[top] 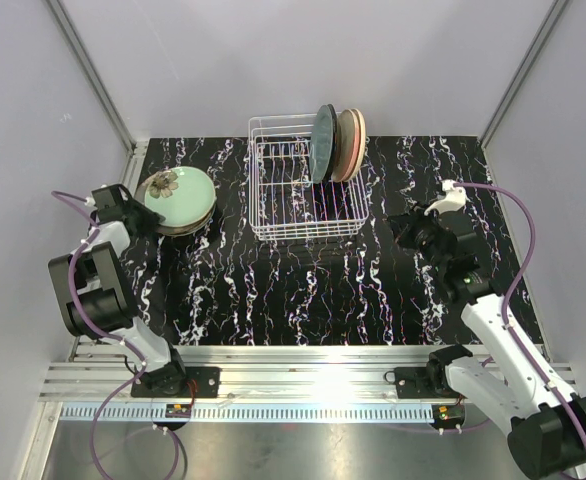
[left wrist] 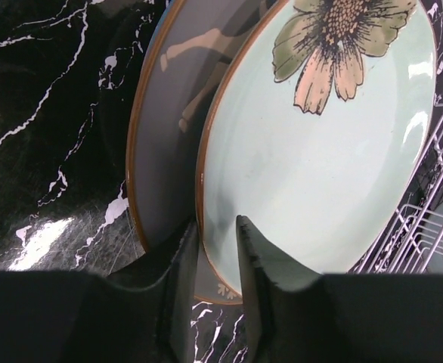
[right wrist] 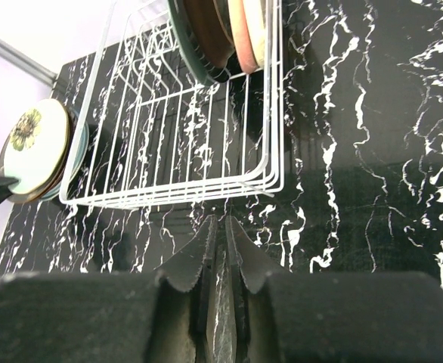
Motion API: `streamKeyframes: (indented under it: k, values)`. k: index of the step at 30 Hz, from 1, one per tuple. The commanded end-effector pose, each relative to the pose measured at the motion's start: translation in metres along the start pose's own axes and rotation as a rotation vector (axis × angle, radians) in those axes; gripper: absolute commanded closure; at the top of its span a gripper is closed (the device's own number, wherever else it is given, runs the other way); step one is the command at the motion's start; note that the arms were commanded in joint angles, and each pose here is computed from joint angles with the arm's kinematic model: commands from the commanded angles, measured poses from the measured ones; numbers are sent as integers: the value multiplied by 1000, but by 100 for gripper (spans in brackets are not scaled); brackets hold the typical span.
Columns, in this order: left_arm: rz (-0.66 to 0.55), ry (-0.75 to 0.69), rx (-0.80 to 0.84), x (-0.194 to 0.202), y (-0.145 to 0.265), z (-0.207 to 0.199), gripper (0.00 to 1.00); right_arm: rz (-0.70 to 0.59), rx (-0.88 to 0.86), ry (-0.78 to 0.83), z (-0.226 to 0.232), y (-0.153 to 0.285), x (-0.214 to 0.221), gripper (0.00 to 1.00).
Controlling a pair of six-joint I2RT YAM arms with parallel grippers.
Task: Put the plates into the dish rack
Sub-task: Grab a plate with the left arm
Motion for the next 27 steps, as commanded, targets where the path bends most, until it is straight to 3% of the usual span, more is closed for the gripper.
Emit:
streamKeyframes:
  k: [1,8,21,27]
  values:
    - [32,19,-103,13,3,20,73,-72,3,6,2,4,-14,86]
    - [-33,10,-117,0,18,14,100,-69,-2,5,4,6,-15,86]
    - [-213,-7,-5,-30,67,-19,100,-29,-47,8,11,8,-13,86]
    - [-238,0,32,-34,78,-28,100,64,-278,26,46,14,-13,71]
Point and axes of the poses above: each gripper's point midway between its finger pads, its own y axis back along the fingers, its own z axis along the line the jaws close on, x = y × z, the point moved 5 cm from there along y, back along the fingers, and after that the axes turned 3 degrees about -y, right-handed, at the moved point
